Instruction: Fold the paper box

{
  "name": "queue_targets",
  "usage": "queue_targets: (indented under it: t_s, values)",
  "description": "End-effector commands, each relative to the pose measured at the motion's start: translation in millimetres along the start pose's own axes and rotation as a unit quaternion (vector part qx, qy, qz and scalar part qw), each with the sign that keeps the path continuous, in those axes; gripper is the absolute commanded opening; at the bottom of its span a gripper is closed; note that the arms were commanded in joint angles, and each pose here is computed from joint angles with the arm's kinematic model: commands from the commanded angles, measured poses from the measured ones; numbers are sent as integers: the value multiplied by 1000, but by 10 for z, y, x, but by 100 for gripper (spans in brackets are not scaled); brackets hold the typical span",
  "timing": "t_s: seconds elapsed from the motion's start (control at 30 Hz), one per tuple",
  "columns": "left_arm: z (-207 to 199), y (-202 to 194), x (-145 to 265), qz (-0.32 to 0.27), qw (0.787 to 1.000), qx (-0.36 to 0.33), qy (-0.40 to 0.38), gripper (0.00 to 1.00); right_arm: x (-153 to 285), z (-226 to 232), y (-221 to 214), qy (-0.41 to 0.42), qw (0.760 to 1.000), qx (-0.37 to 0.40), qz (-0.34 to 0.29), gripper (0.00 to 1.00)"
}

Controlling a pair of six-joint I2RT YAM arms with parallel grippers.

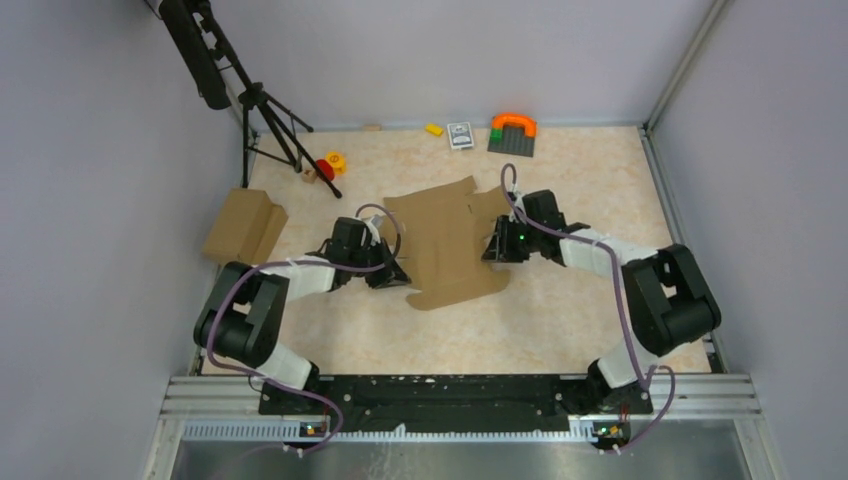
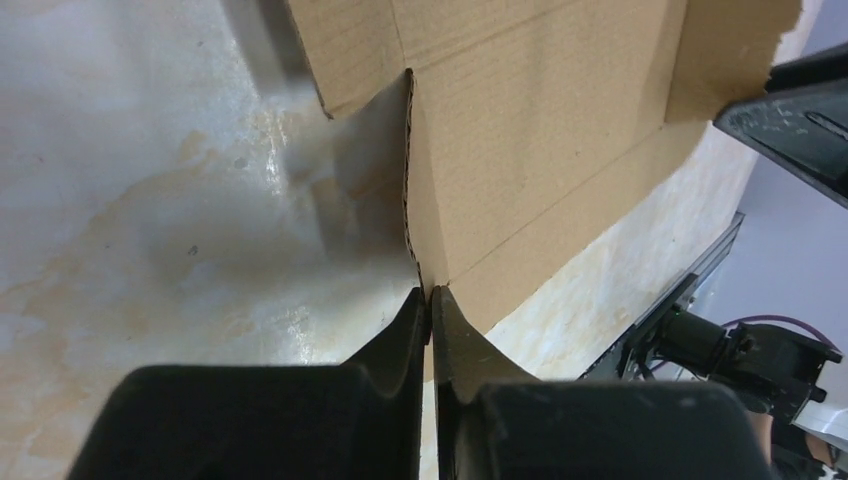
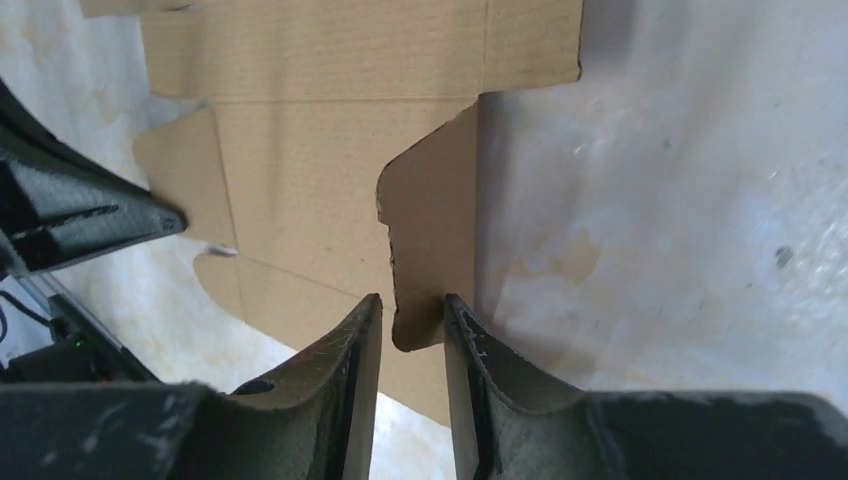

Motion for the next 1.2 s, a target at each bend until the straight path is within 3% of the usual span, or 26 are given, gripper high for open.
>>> queue_targets:
  t_s: [0.0,0.13,0.3,0.53,0.6,0.77,1.03,1.17]
  values:
    - [-76,48,123,-11,999,-44,19,2,235,175,-65,24,999,16,-15,28]
    - [-66,-49,199,7,997,-57,42,0,367,134,-136,7,1000,21,-19,24]
    - [-79,-187,322,40,993,-79,72,0,495,53,-225,-21,999,23,-17,53]
    - [-116,-312,466,46,990,-102,89,0,556,-77,-152,-66,995,3,-69,79]
    - [-140,-327,476,46,990,-105,84,0,501,-50,-150,-50,996,-6,-72,82]
    - [-243,-394,455,62,990,-115,58,0,257,-11,-139,-21,998,-35,-54,67]
    - [-282,-487,373,81,988,-123,56,0,5,17,-32,-11,997,-50,-56,55]
    - [-312,-482,369,78,988,-124,51,5,-8,26,-94,-19,998,-40,-45,35]
Point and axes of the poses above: each gripper's point midway between its finger pads, its own x axis back along the fingers, its own z axis along the line the jaws close on, y = z × x, the point moved 3 cm from there along x, back along the fingers, and after that the axes turned 5 degrees about -x, right-handed, at the moved point
